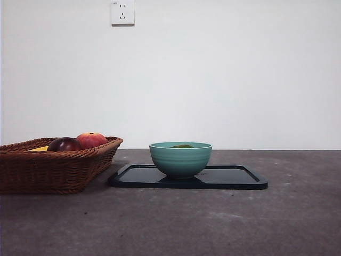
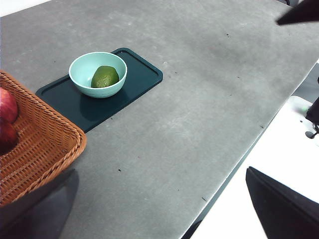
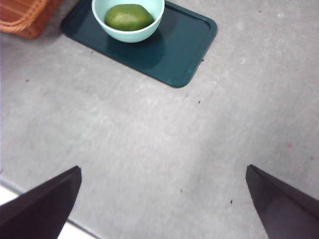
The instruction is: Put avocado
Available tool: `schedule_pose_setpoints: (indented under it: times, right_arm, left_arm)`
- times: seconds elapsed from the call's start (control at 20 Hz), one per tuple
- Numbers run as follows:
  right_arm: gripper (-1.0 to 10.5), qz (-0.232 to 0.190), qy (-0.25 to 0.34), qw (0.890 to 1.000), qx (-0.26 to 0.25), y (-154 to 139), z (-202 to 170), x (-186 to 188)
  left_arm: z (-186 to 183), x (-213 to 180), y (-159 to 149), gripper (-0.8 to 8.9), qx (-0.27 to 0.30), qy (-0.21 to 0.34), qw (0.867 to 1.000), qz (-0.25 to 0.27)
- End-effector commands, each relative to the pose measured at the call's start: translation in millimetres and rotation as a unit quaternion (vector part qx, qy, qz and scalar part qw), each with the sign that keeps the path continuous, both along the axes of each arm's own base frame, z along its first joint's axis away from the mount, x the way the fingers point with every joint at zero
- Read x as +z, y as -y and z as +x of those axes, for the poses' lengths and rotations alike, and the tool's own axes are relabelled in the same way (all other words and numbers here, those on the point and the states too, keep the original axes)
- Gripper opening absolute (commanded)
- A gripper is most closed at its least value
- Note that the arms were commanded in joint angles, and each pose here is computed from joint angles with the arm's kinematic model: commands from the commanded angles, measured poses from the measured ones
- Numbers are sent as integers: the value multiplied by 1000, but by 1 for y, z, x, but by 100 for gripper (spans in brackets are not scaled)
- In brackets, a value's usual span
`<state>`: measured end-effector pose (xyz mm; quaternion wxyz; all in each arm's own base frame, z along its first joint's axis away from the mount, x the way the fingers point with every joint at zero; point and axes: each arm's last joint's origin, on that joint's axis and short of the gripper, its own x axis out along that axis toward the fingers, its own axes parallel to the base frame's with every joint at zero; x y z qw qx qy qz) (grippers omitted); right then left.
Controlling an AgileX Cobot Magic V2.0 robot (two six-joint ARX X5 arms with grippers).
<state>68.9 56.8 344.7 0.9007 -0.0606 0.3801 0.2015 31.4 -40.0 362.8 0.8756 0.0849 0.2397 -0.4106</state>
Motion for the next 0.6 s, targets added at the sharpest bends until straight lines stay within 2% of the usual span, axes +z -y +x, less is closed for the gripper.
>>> schedule_pose_setpoints:
  times: [0.05, 0.3, 0.6]
  right_arm:
    - [605, 23, 16, 1000, 11, 11, -15, -7]
    - [605, 63, 32, 997, 28, 26, -32, -12]
    - [583, 70, 40, 996, 27, 26, -31, -10]
  left_arm:
    - [0, 4, 0, 561, -2, 7, 1000, -10]
    - [0, 4, 0, 561, -2, 7, 1000, -10]
    - [0, 4, 0, 556, -2, 7, 1000, -10]
